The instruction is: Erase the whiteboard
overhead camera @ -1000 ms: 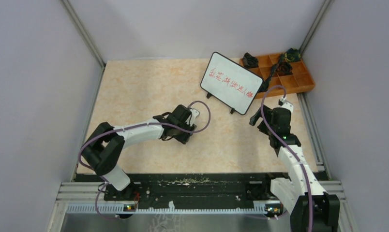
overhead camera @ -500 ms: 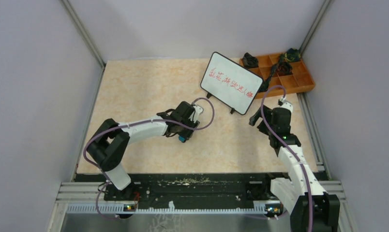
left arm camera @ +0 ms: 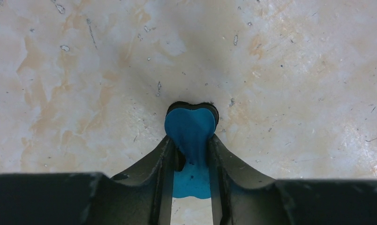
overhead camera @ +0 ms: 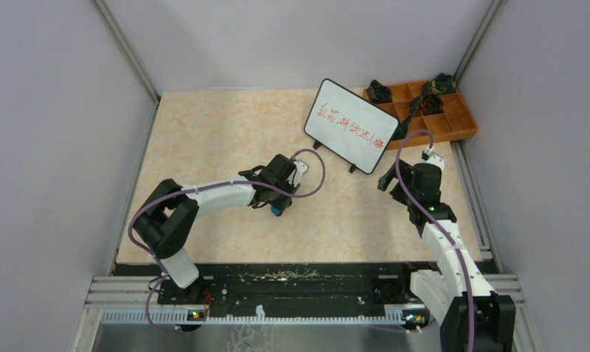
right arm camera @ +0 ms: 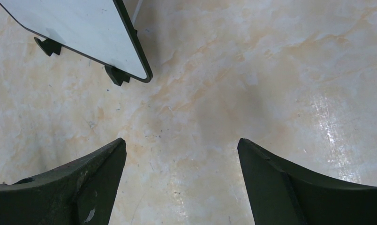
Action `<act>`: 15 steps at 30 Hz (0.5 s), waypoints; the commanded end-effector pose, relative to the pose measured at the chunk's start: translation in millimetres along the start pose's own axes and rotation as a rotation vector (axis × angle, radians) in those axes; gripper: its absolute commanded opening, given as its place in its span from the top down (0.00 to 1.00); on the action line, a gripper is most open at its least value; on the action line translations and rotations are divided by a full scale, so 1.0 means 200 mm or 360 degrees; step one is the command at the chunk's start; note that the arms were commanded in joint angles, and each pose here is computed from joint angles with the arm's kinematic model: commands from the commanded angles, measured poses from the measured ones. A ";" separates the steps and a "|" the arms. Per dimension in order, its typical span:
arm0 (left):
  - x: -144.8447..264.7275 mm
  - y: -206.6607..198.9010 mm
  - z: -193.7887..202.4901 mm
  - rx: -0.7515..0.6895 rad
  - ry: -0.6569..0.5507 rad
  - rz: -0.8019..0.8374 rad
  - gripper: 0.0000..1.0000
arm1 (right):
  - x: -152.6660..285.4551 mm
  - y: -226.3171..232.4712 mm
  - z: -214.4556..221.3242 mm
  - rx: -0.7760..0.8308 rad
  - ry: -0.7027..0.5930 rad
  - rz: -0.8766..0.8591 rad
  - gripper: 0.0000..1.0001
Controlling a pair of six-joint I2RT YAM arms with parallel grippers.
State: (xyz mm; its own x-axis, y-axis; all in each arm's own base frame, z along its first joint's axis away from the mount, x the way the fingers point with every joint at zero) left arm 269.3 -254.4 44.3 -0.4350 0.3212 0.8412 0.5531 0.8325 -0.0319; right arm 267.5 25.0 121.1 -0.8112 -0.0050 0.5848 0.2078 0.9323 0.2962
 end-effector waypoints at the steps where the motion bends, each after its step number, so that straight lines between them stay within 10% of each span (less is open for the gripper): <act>1: -0.01 0.00 -0.01 -0.0027 0.0005 -0.0010 0.71 | 0.02 0.05 -0.12 -0.0003 -0.0133 -0.0052 0.12; 9: 0.04 0.00 -0.08 0.0005 -0.0101 -0.0003 0.86 | 0.07 -0.02 -0.17 -0.0120 -0.0218 0.0111 0.19; 15: 0.11 0.00 -0.21 0.0035 -0.0257 -0.0013 0.89 | 0.12 -0.12 -0.21 -0.0175 -0.0243 0.0353 0.49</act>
State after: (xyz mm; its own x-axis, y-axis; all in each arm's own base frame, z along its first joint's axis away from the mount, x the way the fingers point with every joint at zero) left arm 273.7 -255.3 53.6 -0.4642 0.3300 0.8220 0.5506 0.8344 -0.0241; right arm 261.2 5.4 131.0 -0.8148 0.1344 0.5640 0.3419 0.8969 0.2803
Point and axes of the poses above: each gripper's point midway between its finger pads, its own x axis back along the fingers, its own y axis along the line the jaws close on, z = x × y, the point moved 2 cm from there along x, back along the fingers, and after that the axes turned 8 degrees about x, right-handed, at the moved point
